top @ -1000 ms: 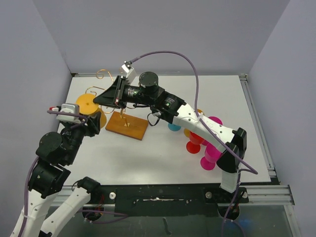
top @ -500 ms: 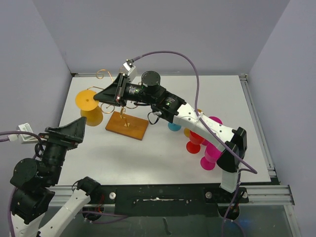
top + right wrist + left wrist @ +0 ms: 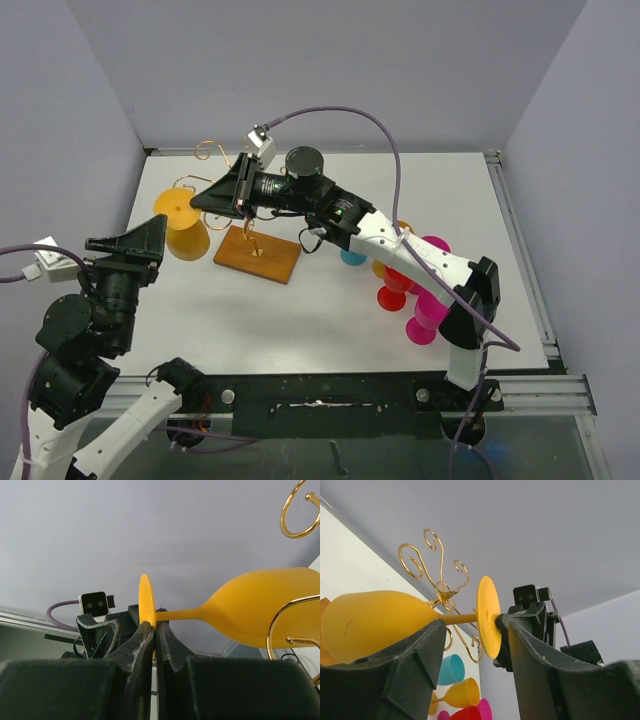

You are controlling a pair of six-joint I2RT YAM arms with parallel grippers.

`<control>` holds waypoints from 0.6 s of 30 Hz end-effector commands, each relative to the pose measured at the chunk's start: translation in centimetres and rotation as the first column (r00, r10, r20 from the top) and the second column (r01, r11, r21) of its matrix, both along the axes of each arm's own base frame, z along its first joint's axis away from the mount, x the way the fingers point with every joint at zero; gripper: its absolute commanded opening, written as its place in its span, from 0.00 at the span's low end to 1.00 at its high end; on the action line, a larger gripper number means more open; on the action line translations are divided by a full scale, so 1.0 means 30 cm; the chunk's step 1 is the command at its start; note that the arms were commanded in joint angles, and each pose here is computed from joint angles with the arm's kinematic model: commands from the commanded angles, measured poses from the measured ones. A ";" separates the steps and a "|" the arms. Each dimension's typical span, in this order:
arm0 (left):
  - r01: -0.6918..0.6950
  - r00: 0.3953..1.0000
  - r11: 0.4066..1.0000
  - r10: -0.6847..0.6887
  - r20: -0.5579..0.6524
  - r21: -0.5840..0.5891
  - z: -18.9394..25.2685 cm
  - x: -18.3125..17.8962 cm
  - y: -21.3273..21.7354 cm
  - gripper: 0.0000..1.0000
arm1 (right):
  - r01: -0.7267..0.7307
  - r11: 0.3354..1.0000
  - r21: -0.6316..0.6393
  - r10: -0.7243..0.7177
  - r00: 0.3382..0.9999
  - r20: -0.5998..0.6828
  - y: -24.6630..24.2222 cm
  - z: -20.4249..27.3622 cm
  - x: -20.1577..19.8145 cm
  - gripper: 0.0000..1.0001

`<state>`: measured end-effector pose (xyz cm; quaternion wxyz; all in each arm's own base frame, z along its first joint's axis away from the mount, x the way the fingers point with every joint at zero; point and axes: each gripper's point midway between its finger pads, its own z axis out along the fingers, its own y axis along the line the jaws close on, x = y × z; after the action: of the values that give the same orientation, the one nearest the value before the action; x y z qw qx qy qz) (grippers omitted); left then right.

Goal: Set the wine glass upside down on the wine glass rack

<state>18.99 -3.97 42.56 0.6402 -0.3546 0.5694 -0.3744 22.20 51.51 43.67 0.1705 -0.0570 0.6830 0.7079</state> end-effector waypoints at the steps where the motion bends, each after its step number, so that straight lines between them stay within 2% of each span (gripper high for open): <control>1: -0.047 0.996 0.994 0.054 0.070 -0.098 0.069 0.012 0.026 0.48 | -0.030 0.997 0.070 0.026 0.998 0.056 -0.028 0.078 -0.023 0.00; 10: -0.028 0.998 0.997 0.032 0.053 -0.067 0.062 0.053 -0.017 0.24 | -0.038 0.997 0.068 0.034 0.998 0.057 -0.038 0.063 -0.023 0.00; 18: -0.026 0.999 0.999 0.027 0.029 -0.038 0.038 0.076 -0.035 0.23 | -0.046 0.996 0.080 0.040 0.997 0.071 -0.049 0.078 -0.027 0.00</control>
<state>20.99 -4.54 42.33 0.6403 -0.3744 0.5633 -0.3641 22.77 51.26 42.40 0.1645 -0.0600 0.6866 0.7057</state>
